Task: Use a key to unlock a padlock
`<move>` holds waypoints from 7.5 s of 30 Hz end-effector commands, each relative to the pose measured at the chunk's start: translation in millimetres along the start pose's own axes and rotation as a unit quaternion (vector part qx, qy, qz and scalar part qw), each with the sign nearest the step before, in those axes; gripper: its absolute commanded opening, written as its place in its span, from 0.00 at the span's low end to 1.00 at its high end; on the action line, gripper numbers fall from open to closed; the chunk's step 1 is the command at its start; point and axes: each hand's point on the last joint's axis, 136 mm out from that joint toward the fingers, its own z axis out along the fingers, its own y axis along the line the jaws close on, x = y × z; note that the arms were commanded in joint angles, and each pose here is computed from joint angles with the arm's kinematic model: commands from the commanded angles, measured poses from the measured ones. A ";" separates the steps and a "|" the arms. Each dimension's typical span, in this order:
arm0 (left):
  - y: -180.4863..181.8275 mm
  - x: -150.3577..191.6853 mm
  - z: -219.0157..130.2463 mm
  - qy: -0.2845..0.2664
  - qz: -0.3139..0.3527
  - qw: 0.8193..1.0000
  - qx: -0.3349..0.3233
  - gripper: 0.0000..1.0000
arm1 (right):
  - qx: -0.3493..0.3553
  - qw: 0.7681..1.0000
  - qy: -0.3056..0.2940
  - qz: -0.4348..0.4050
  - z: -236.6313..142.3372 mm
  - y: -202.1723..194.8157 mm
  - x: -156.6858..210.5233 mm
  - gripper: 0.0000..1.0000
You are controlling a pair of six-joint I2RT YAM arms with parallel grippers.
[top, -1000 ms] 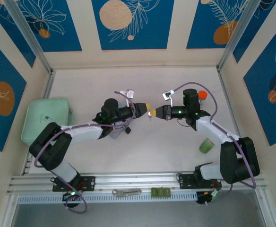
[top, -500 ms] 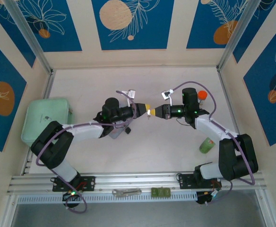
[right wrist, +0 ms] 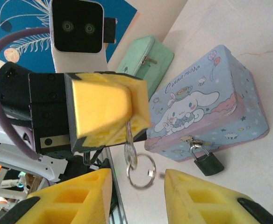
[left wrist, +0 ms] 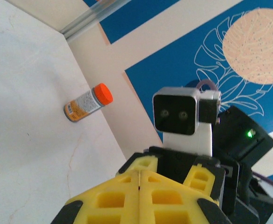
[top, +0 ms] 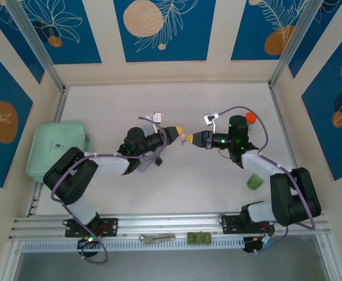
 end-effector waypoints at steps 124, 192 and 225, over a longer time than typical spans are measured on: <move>182.7 30.3 -81.5 -0.044 0.085 0.908 -0.407 0.47 | 0.236 0.966 0.104 0.030 26.2 -64.4 54.0 0.00; 82.6 16.5 -35.1 -0.050 -0.145 0.984 -0.091 0.00 | -0.013 0.984 0.139 0.111 39.6 -50.1 66.3 0.00; 69.1 21.1 -20.4 -0.029 -0.135 0.988 -0.069 0.00 | -0.028 0.984 0.139 0.105 52.9 -51.0 58.8 0.00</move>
